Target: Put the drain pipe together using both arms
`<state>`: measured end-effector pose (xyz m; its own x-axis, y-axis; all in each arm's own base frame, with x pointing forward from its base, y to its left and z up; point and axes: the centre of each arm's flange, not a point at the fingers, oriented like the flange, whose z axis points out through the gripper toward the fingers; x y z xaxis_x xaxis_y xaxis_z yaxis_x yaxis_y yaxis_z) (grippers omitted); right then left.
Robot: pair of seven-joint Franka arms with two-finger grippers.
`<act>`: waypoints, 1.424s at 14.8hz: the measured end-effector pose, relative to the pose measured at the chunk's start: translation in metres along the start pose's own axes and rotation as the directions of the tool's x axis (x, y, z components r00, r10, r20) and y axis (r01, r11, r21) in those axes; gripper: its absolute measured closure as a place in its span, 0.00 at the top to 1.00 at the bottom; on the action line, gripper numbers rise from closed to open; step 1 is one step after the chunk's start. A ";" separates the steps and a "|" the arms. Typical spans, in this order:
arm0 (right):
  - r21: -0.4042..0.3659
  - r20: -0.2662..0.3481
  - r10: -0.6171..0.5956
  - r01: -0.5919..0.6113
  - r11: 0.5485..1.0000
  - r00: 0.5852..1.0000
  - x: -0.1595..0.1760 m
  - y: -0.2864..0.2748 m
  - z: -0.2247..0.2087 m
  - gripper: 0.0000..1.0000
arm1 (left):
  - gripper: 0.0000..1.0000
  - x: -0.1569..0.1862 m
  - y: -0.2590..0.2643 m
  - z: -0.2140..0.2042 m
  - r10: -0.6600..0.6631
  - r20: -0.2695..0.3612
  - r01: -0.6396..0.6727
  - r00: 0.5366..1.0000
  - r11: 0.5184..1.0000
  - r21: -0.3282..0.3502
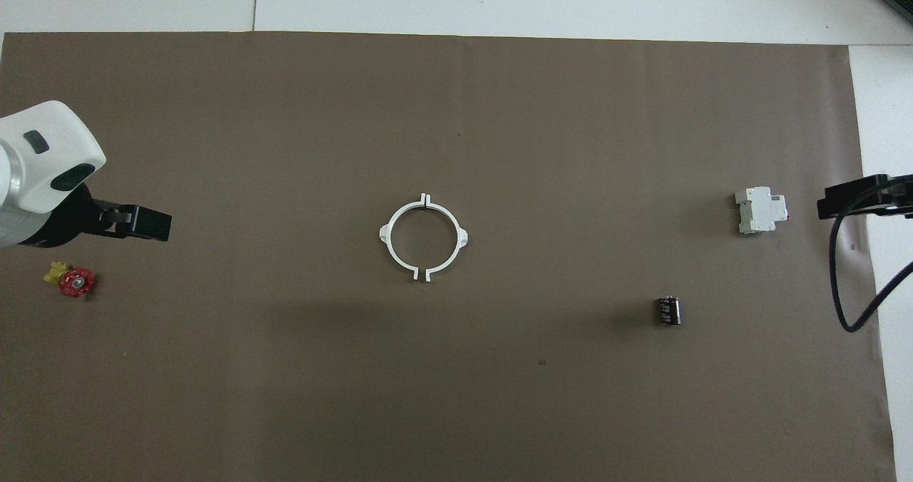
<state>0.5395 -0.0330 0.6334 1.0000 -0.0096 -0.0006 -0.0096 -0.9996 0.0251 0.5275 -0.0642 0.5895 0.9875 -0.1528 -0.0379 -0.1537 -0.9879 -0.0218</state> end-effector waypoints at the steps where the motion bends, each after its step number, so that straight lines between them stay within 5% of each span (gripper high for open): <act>1: 0.000 0.000 0.000 0.000 1.000 1.000 0.000 0.000 0.000 1.00 | 1.00 0.002 0.000 -0.008 -0.001 0.010 0.001 1.000 1.000 0.000; 21: 0.000 0.000 0.000 0.000 1.000 1.000 0.000 0.000 0.000 1.00 | 1.00 0.015 0.003 -0.024 0.001 0.033 0.000 0.999 1.000 -0.012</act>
<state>0.5396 -0.0330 0.6334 1.0000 -0.0096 -0.0006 -0.0096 -0.9996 0.0251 0.5422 -0.0699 0.6127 0.9858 -0.1525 -0.0705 -0.1536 -0.9881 -0.0094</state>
